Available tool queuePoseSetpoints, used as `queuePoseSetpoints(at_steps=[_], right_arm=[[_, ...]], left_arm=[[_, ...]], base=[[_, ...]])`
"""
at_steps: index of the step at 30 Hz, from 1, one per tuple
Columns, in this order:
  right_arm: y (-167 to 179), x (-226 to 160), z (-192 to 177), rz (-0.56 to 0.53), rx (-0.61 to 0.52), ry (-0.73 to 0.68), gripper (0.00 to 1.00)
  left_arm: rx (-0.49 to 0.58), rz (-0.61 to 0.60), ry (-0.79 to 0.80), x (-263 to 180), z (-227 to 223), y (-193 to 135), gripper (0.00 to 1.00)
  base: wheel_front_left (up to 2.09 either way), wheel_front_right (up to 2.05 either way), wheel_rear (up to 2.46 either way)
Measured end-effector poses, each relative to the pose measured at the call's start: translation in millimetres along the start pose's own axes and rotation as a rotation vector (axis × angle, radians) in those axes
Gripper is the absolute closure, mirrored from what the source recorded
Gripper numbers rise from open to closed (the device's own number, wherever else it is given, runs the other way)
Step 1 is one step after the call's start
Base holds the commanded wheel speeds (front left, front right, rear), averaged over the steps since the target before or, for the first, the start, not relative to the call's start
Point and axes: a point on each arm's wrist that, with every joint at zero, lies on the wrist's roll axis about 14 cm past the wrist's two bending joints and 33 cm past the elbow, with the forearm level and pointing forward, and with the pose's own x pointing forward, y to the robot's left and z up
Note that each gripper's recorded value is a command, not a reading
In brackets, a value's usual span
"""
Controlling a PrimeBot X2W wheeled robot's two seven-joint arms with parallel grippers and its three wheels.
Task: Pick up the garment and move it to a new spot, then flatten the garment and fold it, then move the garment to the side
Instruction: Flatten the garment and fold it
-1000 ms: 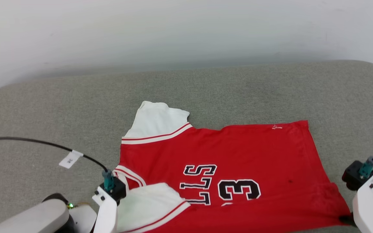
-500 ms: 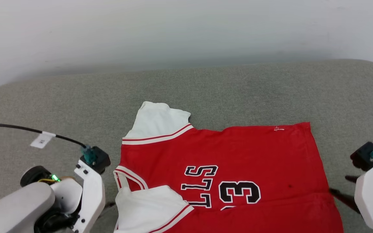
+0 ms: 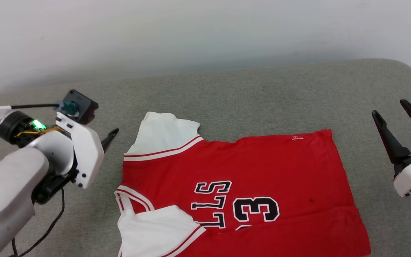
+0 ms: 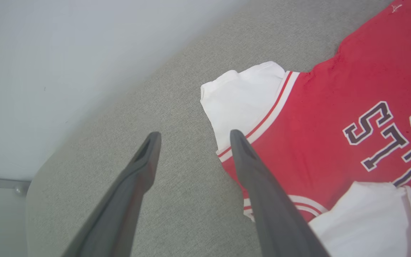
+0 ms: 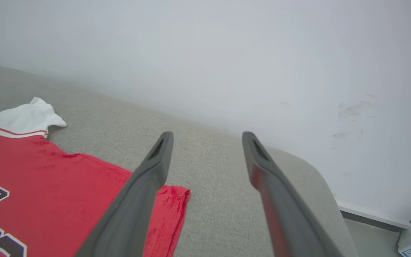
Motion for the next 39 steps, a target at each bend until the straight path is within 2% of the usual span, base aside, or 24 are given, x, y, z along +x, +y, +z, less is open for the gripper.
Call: queuePoseSetpoints(at_steps=[7,11,17,20,26,31,39], right_arm=[[12,-13,18,-0.111,0.067,-0.183,0.00],[26,-22,14,-0.162,0.133,-0.214,0.00],[51,-21,-9,-0.162,0.187,-0.160,0.00],[57,-16,-18,-0.163,0.198,-0.134,0.00],[62,-5,-33,-0.162,0.200,-0.096,0.00],[63,3,-50,-0.157,0.180,-0.051,0.00],[65,5,-71,-0.155,0.167,0.015,0.00]], left_arm=[[-0.036,0.031,-0.054,35,34,23,0.00],[-0.074,0.021,-0.042,60,49,34,0.00],[-0.143,-0.055,0.111,102,41,31,0.00],[-0.148,-0.100,0.242,120,25,25,0.00],[-0.121,-0.187,0.487,149,-11,7,0.00],[-0.023,-0.219,0.658,170,-45,-4,0.00],[0.024,-0.259,0.740,189,-64,-14,0.00]], base=[[0.00,0.00,0.00],[0.00,0.00,0.00],[0.00,0.00,0.00],[0.00,0.00,0.00],[0.00,0.00,0.00],[0.00,0.00,0.00],[0.00,0.00,0.00]])
